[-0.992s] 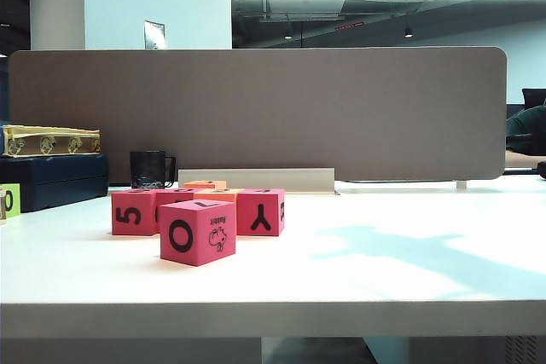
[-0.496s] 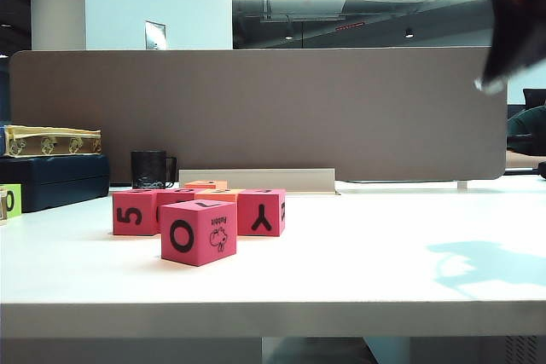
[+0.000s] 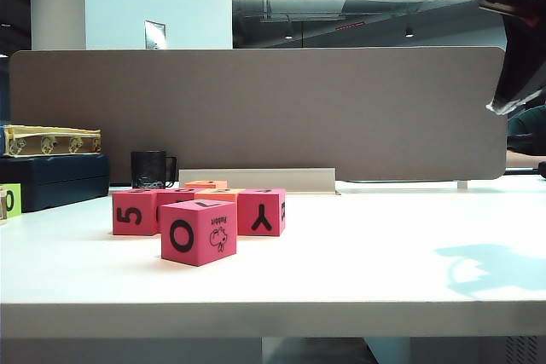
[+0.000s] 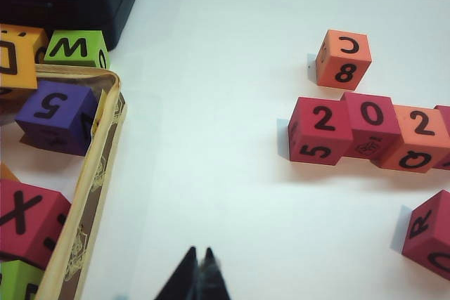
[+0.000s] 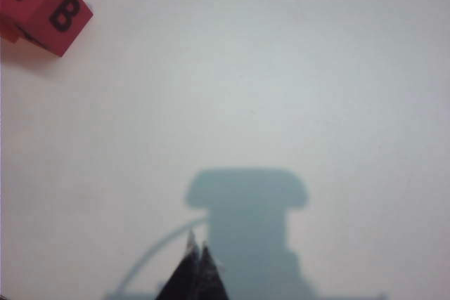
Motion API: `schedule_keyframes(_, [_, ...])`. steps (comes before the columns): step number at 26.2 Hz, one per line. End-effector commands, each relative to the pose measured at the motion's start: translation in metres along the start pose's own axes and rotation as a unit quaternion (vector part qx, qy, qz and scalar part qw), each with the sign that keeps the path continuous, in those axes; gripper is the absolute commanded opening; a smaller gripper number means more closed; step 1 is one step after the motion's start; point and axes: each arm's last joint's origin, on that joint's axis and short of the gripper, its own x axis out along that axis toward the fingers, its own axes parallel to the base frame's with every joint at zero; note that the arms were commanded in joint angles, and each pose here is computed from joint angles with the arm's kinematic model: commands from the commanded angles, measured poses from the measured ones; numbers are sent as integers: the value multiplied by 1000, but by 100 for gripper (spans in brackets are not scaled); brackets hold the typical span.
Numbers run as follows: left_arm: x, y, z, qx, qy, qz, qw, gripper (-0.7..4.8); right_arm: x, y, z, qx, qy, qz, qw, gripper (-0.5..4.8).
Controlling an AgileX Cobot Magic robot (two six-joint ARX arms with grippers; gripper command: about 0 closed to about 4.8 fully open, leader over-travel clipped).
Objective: Select the appropriate blocks from the scattered letter blocks on the table and arrange them in a row to spell out "2024".
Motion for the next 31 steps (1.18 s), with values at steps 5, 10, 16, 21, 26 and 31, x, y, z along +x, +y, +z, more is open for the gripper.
schedule_keyframes(5, [-1,0,2,0,-7,-2,1000,-6,-1,0,2,1,-9,0,1000,-1])
schedule_keyframes(10, [-1,0,2,0,-7,-2,1000,-6,-1,0,2,1,-9,0,1000,-1])
schedule_keyframes(16, [-5,-1,2,20,-16,6,1000,-6,-1,0,2,1,-9,1,1000,-1])
schedule_keyframes(21, [-20,-3,2,50,-76,10,996,-6,-1,0,2,1,-9,1,1000,-1])
schedule_keyframes(26, [-16,-3,-21,44,-161,13,986,-6,-1,0,2,1,-9,1,1000,-1])
schedule_keyframes(31, [-7,-2,-59,21,-179,10,984,-6,-1,0,2,1,-9,1,1000,-1])
